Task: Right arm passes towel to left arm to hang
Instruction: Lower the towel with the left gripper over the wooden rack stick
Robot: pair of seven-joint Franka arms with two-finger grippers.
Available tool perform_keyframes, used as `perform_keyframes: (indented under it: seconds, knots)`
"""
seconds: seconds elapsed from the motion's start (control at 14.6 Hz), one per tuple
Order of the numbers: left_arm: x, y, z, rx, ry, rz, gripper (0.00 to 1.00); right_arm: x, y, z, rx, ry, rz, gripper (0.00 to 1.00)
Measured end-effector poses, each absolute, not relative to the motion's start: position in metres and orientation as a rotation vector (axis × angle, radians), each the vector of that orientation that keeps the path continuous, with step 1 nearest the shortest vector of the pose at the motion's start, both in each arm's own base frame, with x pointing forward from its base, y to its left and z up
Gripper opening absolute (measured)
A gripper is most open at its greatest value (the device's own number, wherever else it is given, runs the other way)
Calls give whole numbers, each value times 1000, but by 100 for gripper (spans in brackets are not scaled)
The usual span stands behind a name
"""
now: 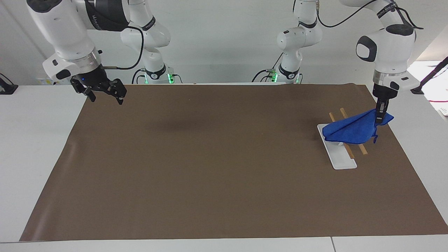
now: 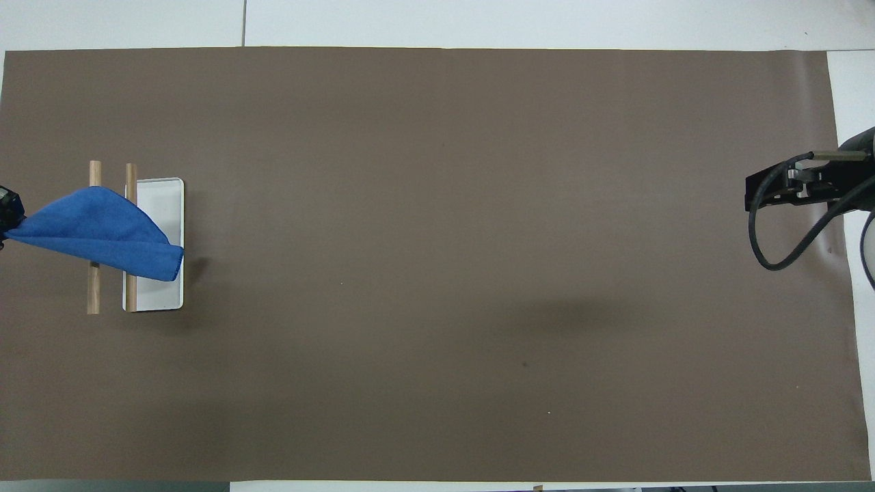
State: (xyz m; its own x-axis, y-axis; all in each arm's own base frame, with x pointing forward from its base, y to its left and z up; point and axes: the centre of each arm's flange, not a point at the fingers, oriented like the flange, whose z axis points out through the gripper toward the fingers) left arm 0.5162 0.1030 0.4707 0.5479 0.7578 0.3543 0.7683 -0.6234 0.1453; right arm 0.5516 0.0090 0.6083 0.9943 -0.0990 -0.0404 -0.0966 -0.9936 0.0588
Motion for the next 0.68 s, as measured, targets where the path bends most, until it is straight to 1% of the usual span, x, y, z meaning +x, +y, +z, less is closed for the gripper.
perform_keyframes:
  seconds: [0.21, 0.41, 0.55, 0.62, 0.68]
  knots:
    - [511, 112, 445, -2734, -1370, -576, 2, 550, 11, 611, 3081, -147, -61, 100]
    - [507, 124, 442, -2716, -1396, -567, 2, 550, 11, 611, 3089, -148, -63, 100]
    - [505, 134, 442, -2708, -1398, -565, 5, 549, 11, 612, 3089, -148, -66, 100]
    - [504, 138, 442, -2706, -1395, -564, 12, 549, 11, 612, 3089, -148, -66, 100]
    - [503, 140, 442, -2704, -1398, -563, 22, 549, 11, 612, 3089, -148, -66, 100]
